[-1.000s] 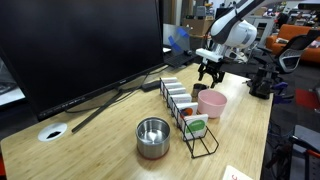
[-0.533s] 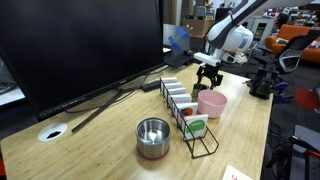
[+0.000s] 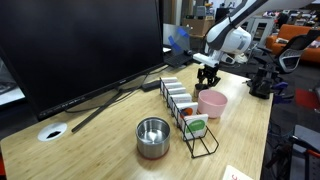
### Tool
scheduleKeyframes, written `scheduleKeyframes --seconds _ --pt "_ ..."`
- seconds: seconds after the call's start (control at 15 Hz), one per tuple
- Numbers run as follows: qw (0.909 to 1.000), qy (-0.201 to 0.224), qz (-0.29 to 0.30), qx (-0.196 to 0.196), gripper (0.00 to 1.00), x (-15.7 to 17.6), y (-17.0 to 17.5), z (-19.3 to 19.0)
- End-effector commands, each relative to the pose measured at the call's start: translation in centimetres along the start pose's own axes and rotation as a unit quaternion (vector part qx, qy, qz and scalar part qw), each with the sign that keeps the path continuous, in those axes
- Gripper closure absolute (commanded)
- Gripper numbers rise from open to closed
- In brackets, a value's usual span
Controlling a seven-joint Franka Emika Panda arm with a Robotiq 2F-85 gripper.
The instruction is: Move the silver jar to the left of the book rack
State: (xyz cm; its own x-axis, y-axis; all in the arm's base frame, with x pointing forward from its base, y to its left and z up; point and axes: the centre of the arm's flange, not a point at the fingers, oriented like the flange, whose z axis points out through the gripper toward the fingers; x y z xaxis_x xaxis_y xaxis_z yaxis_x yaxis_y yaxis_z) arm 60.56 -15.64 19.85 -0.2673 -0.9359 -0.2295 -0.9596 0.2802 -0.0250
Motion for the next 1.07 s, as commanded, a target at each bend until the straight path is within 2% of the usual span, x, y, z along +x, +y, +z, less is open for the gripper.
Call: scheduleKeyframes --seconds 0.0,0.27,0.33,0.4,0.53,1.0 --pt "0.9999 -0.007 0.010 0.010 0.70 0.2 -0.6 0.1" --pt "0.9999 -0.008 0.009 0.012 0.77 0.3 -0.5 -0.2" --pt "0.9998 -0.010 0.009 0.015 0.91 0.3 -0.5 -0.5" --pt "0.9997 -0.013 0.009 0.019 0.95 0.3 -0.6 -0.8" --pt "0.9993 -0.020 0.013 0.029 0.98 0.4 -0.9 -1.7" --pt "0.9962 -0.048 0.031 0.066 0.96 1.1 -2.3 -4.5"
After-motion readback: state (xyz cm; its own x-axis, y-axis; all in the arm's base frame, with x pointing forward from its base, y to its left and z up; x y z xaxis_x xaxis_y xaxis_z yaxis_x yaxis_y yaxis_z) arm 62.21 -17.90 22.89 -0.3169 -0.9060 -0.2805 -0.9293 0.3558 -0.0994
